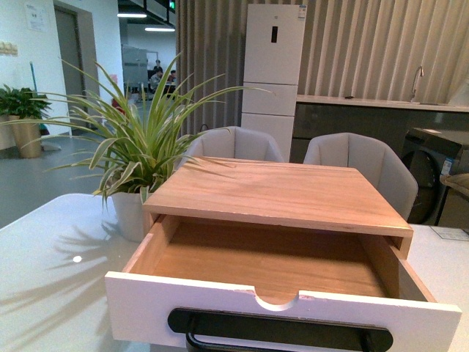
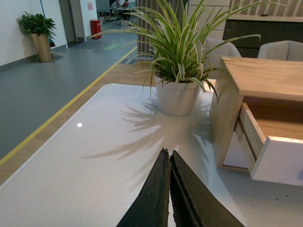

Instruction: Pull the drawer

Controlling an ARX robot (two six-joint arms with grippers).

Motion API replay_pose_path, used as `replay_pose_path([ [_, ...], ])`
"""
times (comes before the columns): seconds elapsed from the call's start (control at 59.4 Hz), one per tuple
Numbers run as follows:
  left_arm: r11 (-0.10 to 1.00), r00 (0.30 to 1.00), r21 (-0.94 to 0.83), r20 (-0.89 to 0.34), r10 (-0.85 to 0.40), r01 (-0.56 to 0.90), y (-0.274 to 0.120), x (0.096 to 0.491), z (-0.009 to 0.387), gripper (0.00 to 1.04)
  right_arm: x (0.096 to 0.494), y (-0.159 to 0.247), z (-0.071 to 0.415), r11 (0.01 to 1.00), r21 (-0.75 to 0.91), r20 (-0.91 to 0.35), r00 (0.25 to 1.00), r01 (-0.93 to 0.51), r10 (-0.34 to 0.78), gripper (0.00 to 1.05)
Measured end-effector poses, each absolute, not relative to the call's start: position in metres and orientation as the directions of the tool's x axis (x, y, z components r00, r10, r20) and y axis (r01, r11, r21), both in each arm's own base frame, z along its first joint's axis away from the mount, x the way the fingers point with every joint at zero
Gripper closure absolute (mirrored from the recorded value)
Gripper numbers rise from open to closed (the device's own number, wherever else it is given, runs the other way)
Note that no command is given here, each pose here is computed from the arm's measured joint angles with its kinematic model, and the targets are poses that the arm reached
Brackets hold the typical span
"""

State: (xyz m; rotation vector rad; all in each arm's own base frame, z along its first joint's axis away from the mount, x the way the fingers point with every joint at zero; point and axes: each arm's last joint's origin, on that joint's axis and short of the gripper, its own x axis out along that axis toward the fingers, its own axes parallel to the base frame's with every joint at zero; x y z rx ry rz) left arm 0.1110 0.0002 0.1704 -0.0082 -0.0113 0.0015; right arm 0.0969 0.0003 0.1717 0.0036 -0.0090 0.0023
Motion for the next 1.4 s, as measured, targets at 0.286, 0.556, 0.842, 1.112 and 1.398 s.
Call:
replay_pose_path([
  [0.286, 1.000, 1.000, -0.008, 0.007, 0.002, -0.002, 0.000, 0.097, 0.168, 1.02, 0.096, 0.000, 0.173, 1.000, 0.003, 0.022, 1.000, -0.003, 0.003, 1.03],
  [0.556, 1.000, 1.000, -0.008, 0.008, 0.002, -0.002, 0.000, 0.097, 0.168, 1.02, 0.096, 0.000, 0.173, 1.000, 0.003, 0.022, 1.000, -0.003, 0.003, 1.03],
  [0.842, 1.000, 1.000, -0.008, 0.008, 0.002, -0.002, 0.000, 0.097, 0.168, 0.52, 0.096, 0.000, 0.173, 1.000, 0.002, 0.021, 1.000, -0.003, 0.003, 0.58],
  [1.112, 1.000, 1.000, -0.005, 0.008, 0.002, -0.002, 0.000, 0.097, 0.168, 0.07, 0.096, 0.000, 0.173, 1.000, 0.003, 0.021, 1.000, -0.003, 0.003, 0.07],
  [1.398, 1.000, 1.000, -0.005, 0.008, 0.002, -0.002, 0.000, 0.097, 0.168, 0.07, 0.096, 0.000, 0.173, 1.000, 0.002, 0.021, 1.000, -0.003, 0.003, 0.09],
])
